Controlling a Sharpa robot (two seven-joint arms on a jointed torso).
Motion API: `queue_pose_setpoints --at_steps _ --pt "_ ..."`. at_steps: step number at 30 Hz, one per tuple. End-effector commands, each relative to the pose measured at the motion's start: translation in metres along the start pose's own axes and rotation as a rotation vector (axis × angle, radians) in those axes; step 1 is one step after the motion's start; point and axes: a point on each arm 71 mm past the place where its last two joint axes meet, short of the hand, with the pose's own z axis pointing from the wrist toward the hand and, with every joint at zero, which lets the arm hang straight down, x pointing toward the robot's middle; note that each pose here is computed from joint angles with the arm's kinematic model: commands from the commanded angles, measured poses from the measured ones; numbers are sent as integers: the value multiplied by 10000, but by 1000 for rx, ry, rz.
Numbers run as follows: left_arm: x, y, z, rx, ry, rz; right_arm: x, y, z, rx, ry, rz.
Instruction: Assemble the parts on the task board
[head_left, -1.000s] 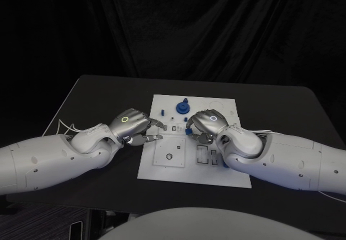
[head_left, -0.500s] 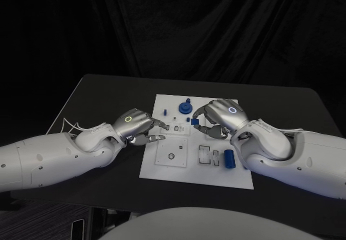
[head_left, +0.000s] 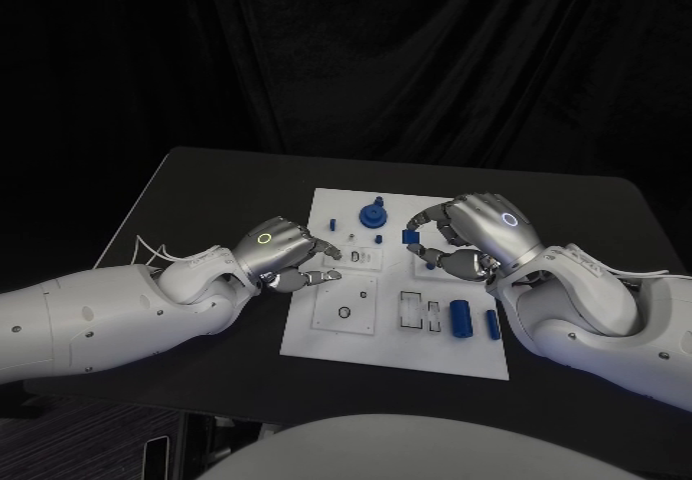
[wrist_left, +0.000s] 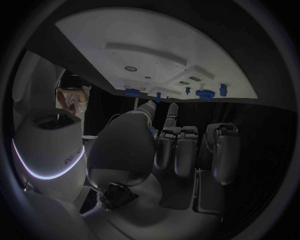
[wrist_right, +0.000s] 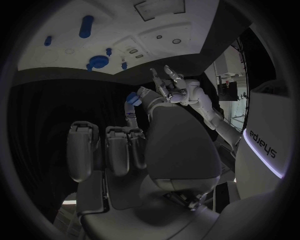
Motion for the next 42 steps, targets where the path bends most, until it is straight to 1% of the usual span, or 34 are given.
queue_pose_setpoints --at_steps 1,4,6,8,10,14,18,25,27,29,31,35,37,42 --pt "-10 -7 14 -16 -25 -81 -111 35 -51 -37 -104 103" --pt "-8 17 13 -33 -28 -121 -159 26 -101 -69 -136 171" --pt "-8 22 15 -37 -30 -134 -177 6 -125 -79 -145 218" --pt "-9 21 19 -38 -34 -143 -187 -31 -142 -74 -149 280" --pt "-8 16 25 -37 -35 -150 -187 -79 -152 -56 -148 347" --pt "-2 6 41 -36 -36 -158 -181 -161 -166 -38 -153 439" --pt "1 -5 54 -34 -36 -163 -171 -206 -185 -44 -166 486" --pt "11 -26 79 -25 -35 -168 -137 -228 -217 -73 -185 506" --pt "13 -30 84 -24 -33 -169 -123 -232 -224 -72 -187 517" --pt "17 -31 87 -23 -31 -170 -108 -245 -226 -58 -185 543" --pt "20 -30 89 -23 -28 -170 -93 -259 -227 -41 -178 572" --pt "27 -27 90 -24 -21 -171 -40 -304 -223 14 -131 684" --pt "30 -25 91 -24 -18 -172 -3 -334 -222 55 -99 773" --pt "37 -20 92 -25 -11 -173 70 -382 -227 131 -34 965"
